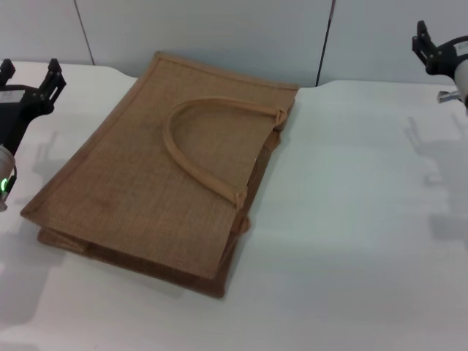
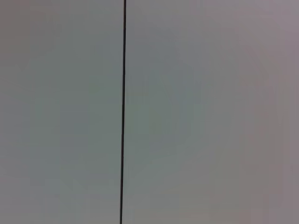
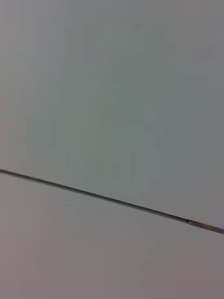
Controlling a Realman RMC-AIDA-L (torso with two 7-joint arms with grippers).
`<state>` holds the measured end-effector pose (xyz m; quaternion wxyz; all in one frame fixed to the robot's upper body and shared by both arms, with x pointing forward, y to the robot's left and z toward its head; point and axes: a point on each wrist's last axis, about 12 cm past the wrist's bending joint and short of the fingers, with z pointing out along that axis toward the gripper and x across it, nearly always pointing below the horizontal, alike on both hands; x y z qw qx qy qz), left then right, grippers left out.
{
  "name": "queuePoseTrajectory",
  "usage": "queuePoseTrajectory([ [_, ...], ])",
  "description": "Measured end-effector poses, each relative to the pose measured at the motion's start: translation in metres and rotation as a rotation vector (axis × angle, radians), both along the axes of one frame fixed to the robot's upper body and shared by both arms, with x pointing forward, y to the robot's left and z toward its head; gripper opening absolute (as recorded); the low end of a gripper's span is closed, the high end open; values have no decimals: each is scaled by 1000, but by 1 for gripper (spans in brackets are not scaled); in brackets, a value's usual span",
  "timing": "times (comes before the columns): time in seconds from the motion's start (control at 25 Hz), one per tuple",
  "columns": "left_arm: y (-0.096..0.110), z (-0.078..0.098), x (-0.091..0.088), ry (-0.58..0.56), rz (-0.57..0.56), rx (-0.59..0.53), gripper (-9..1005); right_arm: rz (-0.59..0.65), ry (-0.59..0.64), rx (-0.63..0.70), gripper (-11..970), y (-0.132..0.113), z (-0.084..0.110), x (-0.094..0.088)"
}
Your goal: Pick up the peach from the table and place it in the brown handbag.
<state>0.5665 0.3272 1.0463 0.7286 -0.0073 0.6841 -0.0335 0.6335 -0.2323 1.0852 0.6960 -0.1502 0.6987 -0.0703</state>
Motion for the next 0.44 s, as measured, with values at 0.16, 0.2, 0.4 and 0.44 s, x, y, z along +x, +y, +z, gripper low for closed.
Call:
queuePoseTrajectory([
  [0.16,1,-1,0,8,1,-17,814,16,49,-14,815,4,-3,4],
  [0.2,1,-1,0,11,-3,-16,813,21,64,-16,815,5,-4,5],
  [0.4,-1,-2,5,41,-8,-6,813,27,103,-23,815,7,-6,8],
  [0.44,0,-2,6,46,1,-15,813,25,104,-24,815,6,-7,8],
])
